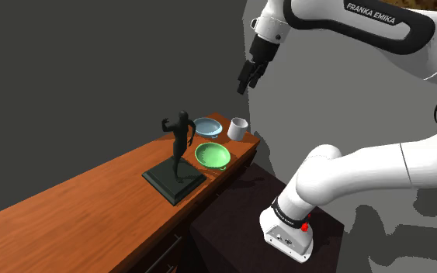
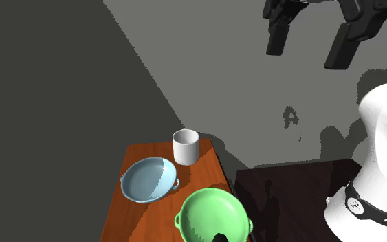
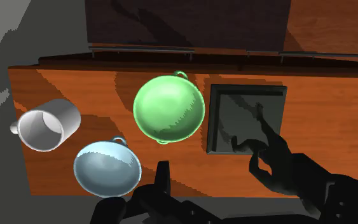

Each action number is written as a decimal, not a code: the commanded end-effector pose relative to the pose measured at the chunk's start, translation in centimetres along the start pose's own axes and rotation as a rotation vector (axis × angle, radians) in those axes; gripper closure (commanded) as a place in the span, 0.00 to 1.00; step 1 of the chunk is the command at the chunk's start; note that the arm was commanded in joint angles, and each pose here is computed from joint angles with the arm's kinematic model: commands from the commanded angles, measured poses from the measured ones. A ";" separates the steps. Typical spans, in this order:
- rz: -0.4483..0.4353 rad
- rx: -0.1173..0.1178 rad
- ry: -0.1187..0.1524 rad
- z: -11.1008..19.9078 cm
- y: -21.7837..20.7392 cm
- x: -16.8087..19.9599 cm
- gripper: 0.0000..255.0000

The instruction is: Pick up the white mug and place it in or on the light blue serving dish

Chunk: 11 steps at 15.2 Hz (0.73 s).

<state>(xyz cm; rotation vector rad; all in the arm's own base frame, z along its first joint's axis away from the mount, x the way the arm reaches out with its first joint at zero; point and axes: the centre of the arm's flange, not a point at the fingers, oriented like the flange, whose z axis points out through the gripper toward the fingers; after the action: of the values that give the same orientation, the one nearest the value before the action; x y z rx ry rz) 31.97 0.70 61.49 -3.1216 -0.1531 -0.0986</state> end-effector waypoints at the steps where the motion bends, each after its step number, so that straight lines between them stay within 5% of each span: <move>1: 0.000 0.000 0.000 0.0 0.0 0.0 0.00; 11: 0.045 -0.005 -0.007 9.4 8.8 2.7 0.00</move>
<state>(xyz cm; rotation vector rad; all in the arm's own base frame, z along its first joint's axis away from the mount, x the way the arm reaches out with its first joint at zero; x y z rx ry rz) 35.52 -6.83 53.22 -3.1275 -0.0887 -0.0873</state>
